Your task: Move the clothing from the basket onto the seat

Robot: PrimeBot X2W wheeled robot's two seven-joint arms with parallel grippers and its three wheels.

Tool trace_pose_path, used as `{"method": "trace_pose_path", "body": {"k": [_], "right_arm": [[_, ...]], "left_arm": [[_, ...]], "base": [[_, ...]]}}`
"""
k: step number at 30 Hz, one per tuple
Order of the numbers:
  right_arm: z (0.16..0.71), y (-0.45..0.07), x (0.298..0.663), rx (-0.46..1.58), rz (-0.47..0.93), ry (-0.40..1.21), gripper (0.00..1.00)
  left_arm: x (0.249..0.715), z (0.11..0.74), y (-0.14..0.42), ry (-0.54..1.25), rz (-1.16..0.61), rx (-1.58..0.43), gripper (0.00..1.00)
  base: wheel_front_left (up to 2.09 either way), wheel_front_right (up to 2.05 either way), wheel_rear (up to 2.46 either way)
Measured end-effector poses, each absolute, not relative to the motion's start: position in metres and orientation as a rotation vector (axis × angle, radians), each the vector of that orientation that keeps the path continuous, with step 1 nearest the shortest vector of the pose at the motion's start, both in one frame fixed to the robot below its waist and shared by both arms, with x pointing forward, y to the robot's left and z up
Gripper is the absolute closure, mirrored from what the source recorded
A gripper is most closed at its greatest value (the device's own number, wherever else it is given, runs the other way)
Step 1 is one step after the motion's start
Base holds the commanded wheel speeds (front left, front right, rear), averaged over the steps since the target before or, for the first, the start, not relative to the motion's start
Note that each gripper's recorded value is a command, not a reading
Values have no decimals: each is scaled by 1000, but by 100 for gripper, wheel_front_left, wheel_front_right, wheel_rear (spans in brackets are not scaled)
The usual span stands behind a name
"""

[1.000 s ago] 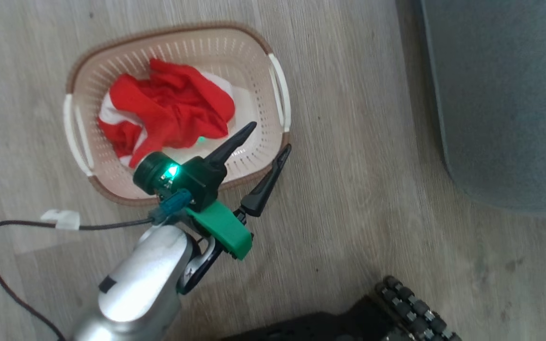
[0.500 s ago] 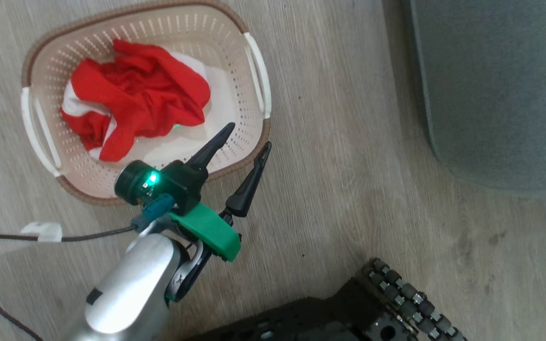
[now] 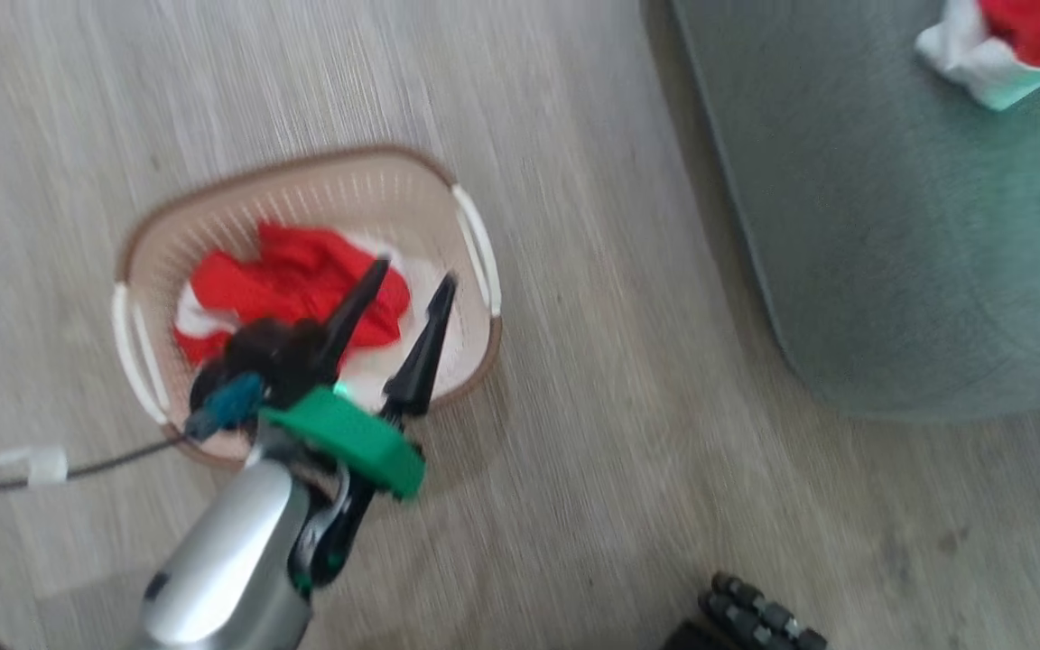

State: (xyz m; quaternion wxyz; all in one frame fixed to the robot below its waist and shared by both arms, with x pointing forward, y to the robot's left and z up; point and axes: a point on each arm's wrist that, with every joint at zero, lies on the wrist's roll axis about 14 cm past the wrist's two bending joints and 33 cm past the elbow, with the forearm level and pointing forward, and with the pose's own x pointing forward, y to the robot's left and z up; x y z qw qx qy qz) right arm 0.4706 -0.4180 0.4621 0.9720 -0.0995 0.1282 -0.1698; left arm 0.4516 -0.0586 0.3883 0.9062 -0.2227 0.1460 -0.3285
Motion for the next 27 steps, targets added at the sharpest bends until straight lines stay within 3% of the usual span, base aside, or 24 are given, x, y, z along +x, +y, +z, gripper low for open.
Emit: {"method": "trace_pose_path", "body": {"k": [10,21,27], "right_arm": [[508,-351,443,-172,-152,84,0],[505,-207,429,-11,153,-23,0],[488,-182,409,-14,159,3,0]], "left_arm": [[439,438,-25,209,-557,-439,0],[414,448,99,143,-213,-316,0],[390,450,137,129,-118,-285,0]], "base": [[0,0,0],[0,0,0],[0,0,0]]}}
